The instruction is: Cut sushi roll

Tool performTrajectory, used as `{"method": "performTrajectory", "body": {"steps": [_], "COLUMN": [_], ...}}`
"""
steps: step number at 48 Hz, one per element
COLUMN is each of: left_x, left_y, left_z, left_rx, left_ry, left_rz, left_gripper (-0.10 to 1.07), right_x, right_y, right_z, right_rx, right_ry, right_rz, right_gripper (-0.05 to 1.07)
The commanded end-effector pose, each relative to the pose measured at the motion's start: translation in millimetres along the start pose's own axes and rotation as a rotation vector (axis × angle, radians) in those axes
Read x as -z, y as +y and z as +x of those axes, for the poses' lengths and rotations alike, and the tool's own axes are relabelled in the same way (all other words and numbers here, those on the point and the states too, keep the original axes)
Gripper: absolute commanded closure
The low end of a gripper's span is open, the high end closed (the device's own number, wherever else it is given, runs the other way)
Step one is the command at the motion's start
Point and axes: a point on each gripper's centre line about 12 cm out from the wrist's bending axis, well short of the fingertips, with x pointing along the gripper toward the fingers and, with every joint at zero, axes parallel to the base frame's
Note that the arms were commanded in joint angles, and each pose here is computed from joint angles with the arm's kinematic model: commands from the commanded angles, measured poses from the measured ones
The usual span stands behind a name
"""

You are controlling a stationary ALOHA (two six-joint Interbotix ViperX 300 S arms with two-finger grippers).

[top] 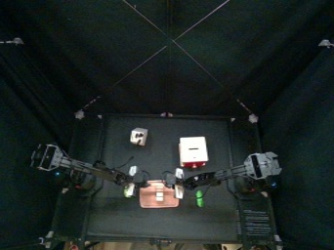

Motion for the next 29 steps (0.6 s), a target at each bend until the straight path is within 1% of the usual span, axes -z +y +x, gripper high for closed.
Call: {"method": "performTrajectory", "body": {"steps": [1,13,29], "left_x": [-10.2,-8.4,-3.4], "left_y": [-3.5,-3.3,0.1], "left_z": [-1.3,0.5,1.7], "left_rx": [0.017,0.016,0.005], "left_ry": [-0.039,-0.030,-0.012], "left_rz": [-0.008,-0.006,-0.014], "left_gripper": [0.87,0.87,0.87], "right_x": [-28.4,-27.6,-26.4], "right_y": [5.8,5.3,2.9], "right_z": [-6.3,-0.9,0.7], "right_rx": [-0.018,-0.014,-0.007], "right_ry": [-0.074,-0.066,-0.060], "right_rz": [0.007,0.009,0.012], "right_gripper": [0.84,0.84,0.84]}}
